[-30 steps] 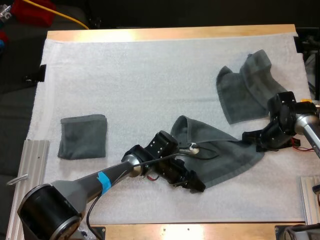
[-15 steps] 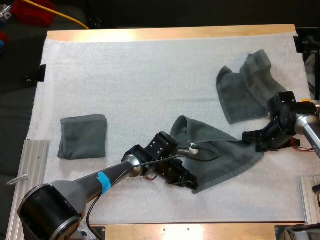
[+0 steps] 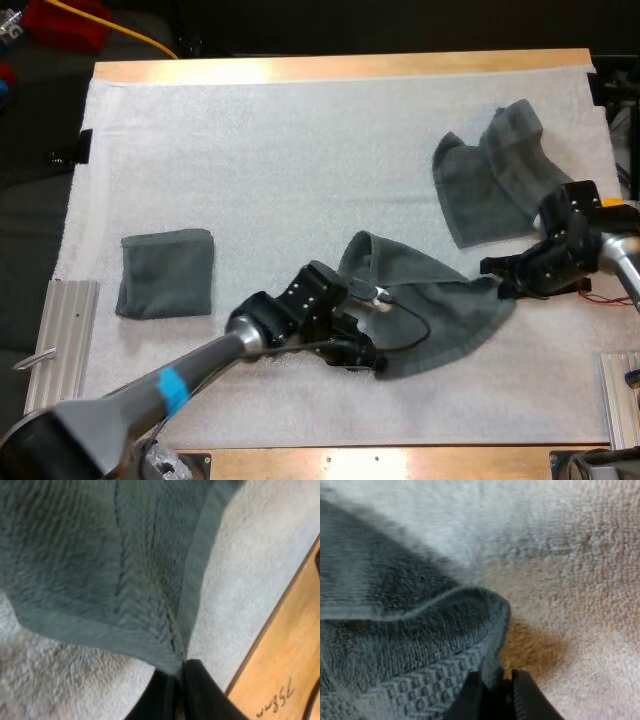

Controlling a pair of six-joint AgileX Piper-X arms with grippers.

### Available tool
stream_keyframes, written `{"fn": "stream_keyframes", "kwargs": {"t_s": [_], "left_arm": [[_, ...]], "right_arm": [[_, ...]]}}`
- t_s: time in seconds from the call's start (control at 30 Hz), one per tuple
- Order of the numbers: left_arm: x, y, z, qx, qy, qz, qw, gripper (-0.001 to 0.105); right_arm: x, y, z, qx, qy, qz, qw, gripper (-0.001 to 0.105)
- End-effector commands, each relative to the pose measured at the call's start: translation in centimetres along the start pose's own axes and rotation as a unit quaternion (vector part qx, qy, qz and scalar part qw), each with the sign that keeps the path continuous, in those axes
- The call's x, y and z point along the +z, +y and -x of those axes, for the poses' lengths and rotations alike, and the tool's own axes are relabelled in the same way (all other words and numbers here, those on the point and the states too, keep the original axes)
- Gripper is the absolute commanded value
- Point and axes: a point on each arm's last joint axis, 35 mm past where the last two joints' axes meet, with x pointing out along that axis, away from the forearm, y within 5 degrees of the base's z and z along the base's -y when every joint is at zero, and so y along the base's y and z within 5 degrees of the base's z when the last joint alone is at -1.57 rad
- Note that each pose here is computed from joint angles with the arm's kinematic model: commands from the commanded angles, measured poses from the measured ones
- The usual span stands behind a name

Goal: Pick towel from pile, fold and stack

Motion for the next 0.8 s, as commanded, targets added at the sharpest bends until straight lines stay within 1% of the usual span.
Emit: {"fn": "stream_keyframes", "kwargs": {"t_s": [0.0, 0.07, 0.27, 0.37, 0.43, 0.5, 0.6, 0.67, 0.77], "left_arm": [[0.0, -0.3, 1.0, 0.008, -0.011, -0.004, 0.9999, 0.0], [-0.2, -0.5, 2.1, 0.013, -0.022, -0.007, 0.9996, 0.0], [-0.7, -2.2, 6.5, 0.045, -0.063, -0.039, 0.9963, 0.0], [-0.9, -3.7, 8.8, 0.062, -0.079, -0.065, 0.9929, 0.0], [-0.9, -4.9, 10.2, 0.082, -0.093, -0.084, 0.9887, 0.0], [-0.8, -6.2, 11.6, 0.088, -0.105, -0.101, 0.9854, 0.0], [-0.7, -7.7, 13.4, 0.106, -0.125, -0.115, 0.9799, 0.0], [-0.8, -8.6, 14.5, 0.115, -0.133, -0.122, 0.977, 0.0], [-1.1, -9.8, 16.1, 0.128, -0.145, -0.135, 0.9717, 0.0]], "right_arm": [[-0.3, 0.4, 0.9, 0.009, -0.011, 0.009, 1.0, 0.001], [-0.7, 0.6, 1.7, 0.008, -0.018, 0.011, 1.0, 0.001], [-1.7, 1.2, 3.4, 0.007, -0.029, 0.015, 0.999, 0.001], [-2.4, 1.8, 4.1, 0.023, -0.025, 0.018, 0.999, 0.001], [-3.0, 2.5, 4.6, 0.032, -0.021, 0.025, 0.999, 0.001], [-3.5, 3.5, 5.3, 0.042, -0.025, 0.044, 0.998, 0.001], [-4.4, 5.3, 6.5, 0.072, -0.045, 0.068, 0.994, 0.001], [-4.8, 6.3, 7.3, 0.089, -0.061, 0.072, 0.991, 0.001], [-5.2, 7.7, 9.6, 0.106, -0.108, 0.081, 0.985, 0.001]]}}
